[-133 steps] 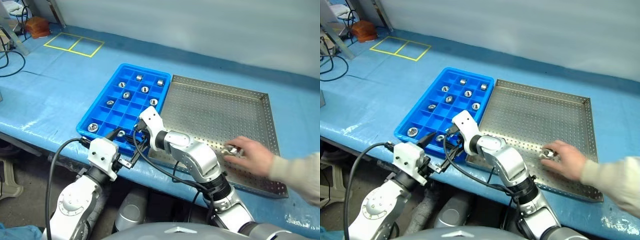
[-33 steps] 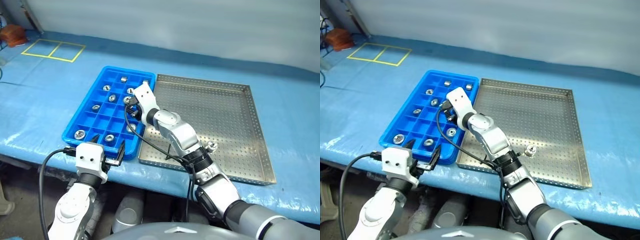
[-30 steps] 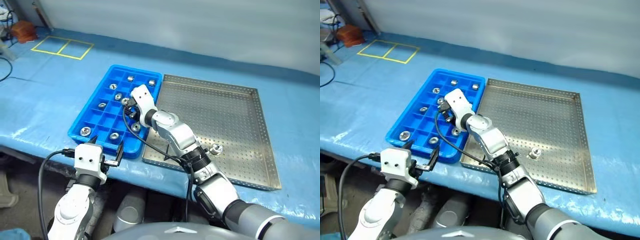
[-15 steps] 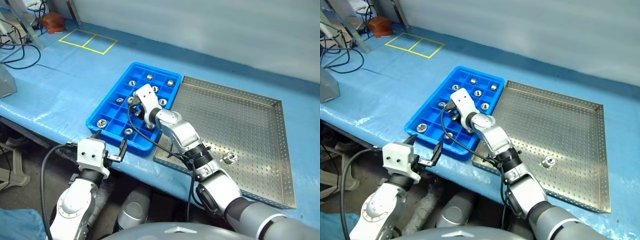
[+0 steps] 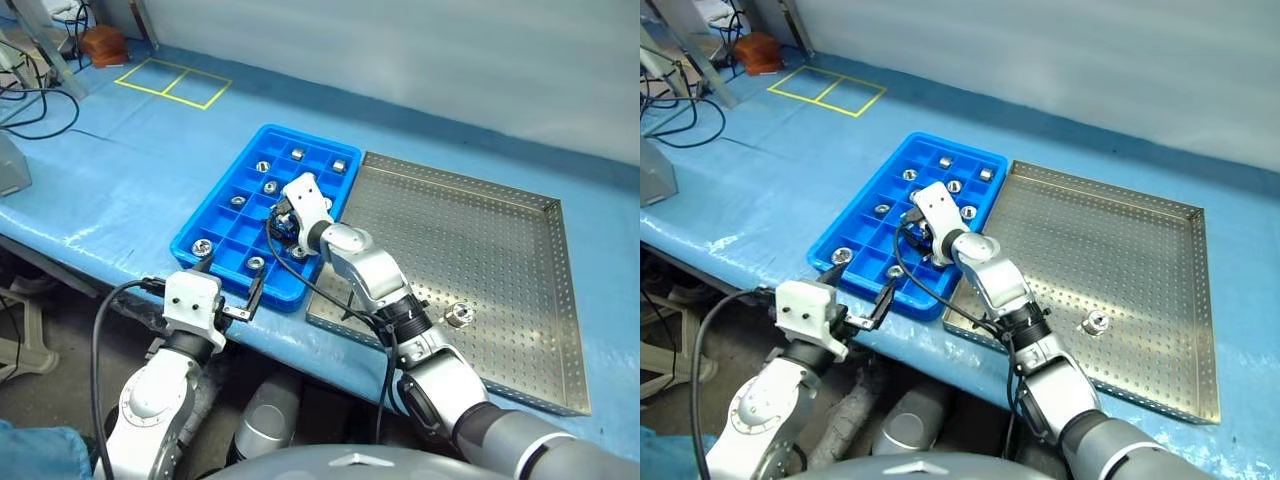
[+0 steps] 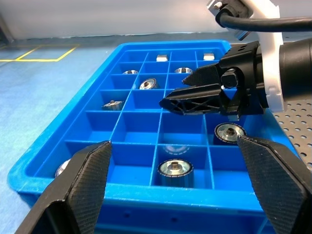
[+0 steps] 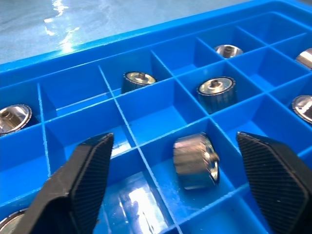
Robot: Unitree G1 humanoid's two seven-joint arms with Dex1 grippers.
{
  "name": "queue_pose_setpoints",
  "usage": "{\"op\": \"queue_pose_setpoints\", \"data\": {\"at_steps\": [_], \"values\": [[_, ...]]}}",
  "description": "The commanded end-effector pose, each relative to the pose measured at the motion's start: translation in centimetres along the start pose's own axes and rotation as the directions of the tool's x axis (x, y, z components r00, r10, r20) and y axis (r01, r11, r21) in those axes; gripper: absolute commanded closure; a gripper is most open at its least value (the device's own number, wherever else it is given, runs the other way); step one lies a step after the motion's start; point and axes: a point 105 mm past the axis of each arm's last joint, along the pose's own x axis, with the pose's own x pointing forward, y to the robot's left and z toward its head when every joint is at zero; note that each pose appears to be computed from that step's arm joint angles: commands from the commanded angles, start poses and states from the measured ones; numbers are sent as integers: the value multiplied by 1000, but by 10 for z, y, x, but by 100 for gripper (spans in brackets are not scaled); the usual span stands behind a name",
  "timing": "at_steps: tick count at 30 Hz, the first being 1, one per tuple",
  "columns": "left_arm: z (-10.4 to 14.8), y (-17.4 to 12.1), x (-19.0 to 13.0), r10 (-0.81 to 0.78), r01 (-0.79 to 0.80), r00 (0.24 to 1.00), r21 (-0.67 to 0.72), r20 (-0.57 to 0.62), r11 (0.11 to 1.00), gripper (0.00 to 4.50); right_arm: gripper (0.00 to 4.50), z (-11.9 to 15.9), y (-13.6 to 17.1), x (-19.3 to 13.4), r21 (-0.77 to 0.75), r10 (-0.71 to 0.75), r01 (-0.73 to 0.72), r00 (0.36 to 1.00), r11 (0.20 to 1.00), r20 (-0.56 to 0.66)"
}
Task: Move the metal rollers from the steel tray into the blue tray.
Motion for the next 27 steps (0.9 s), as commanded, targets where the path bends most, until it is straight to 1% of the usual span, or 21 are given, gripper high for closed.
{"op": "queue_pose_setpoints", "data": {"at_steps": [1, 5, 9, 12, 15, 18, 21, 25, 27], "values": [[1, -8, 6, -60, 60, 998, -14, 9, 998, 0, 2, 26, -13, -16, -2, -52, 52, 995, 999, 87], [1, -17, 15, -133, 133, 991, -19, 13, 991, 0, 2, 30, -33, -46, 7, -130, 130, 986, 991, 101], [3, -25, 27, -208, 208, 978, -10, 17, 978, 0, 2, 26, -51, -79, 32, -227, 225, 970, 974, 87], [1, -35, 39, -296, 296, 955, -23, -11, 955, 0, 2, 21, -62, -103, 46, -305, 303, 950, 952, 65], [6, -48, 53, -392, 392, 920, -7, -3, 920, 0, 2, 13, -70, -128, 62, -376, 373, 926, 926, 44], [11, -57, 63, -456, 456, 890, 15, -1, 890, 0, 2, 8, -71, -144, 72, -412, 409, 911, 910, 31], [11, -67, 81, -508, 509, 861, 30, -29, 860, 0, 2, 0, -71, -163, 79, -452, 449, 892, 890, 21], [11, -81, 99, -564, 566, 824, 25, -54, 824, 0, 2, -5, -68, -177, 105, -485, 480, 874, 871, 24], [9, -90, 105, -594, 598, 801, 59, -75, 800, 0, 2, -9, -65, -182, 117, -501, 495, 865, 861, 29]]}}
